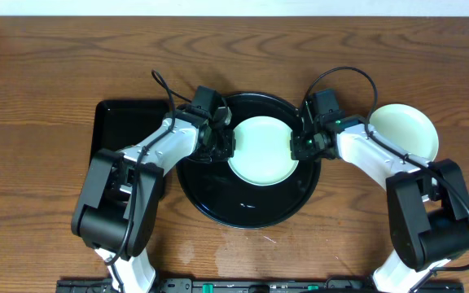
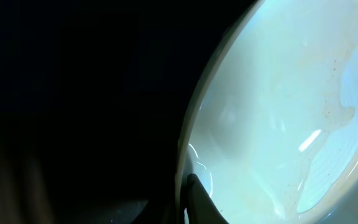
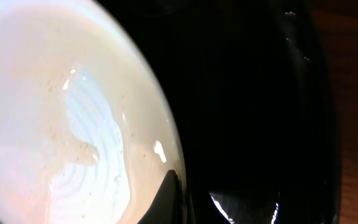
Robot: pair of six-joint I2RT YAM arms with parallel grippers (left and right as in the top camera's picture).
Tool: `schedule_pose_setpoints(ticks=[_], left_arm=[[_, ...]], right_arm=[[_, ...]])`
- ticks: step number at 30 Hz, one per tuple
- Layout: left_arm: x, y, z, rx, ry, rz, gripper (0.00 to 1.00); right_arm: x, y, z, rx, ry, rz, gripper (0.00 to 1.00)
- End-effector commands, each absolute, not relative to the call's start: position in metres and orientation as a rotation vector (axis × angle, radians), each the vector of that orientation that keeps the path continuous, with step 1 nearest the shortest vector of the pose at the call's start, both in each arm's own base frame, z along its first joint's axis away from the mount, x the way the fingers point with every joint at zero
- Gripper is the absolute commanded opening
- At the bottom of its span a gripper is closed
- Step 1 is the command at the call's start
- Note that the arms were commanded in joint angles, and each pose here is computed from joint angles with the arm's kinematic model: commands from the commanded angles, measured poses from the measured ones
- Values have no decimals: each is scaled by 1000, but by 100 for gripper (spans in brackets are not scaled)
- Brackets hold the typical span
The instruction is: Clean dirty plates on tray and stack at the side
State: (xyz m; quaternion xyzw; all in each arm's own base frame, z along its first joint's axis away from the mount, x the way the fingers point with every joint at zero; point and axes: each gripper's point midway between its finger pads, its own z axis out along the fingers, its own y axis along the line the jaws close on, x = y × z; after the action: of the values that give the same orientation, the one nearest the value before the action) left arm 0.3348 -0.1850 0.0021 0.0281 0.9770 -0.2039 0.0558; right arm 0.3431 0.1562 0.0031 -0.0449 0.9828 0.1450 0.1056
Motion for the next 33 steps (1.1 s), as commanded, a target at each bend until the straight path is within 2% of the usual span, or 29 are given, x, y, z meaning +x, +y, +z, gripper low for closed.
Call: schedule_pose_setpoints(ticks=[1, 5, 12, 16, 24, 25, 26, 29, 33], left_arm=[[329, -176, -18, 55, 3014, -558, 8], [330, -176, -18, 55, 3013, -558, 8], [331, -177, -17, 57, 3005, -560, 8], [331, -177, -17, 57, 3005, -560, 8], [331, -177, -17, 57, 3005, -561, 8], [331, -177, -17, 57, 3005, -561, 8], [331, -177, -17, 57, 3005, -561, 8], [331, -177, -17, 57, 3005, -561, 8], [332, -177, -17, 58, 3004, -562, 8]], right_arm=[[315, 167, -9, -385, 2932, 592, 1], [306, 196, 18, -571, 2805, 881, 2], [295, 223, 56, -648, 2661, 1172, 14], [291, 229, 64, -658, 2627, 1259, 18], [297, 232, 67, -603, 2623, 1272, 36], [299, 233, 68, -587, 2621, 1274, 36], [301, 234, 68, -579, 2617, 1276, 30], [305, 235, 69, -557, 2613, 1271, 2], [309, 231, 64, -485, 2656, 1223, 1]])
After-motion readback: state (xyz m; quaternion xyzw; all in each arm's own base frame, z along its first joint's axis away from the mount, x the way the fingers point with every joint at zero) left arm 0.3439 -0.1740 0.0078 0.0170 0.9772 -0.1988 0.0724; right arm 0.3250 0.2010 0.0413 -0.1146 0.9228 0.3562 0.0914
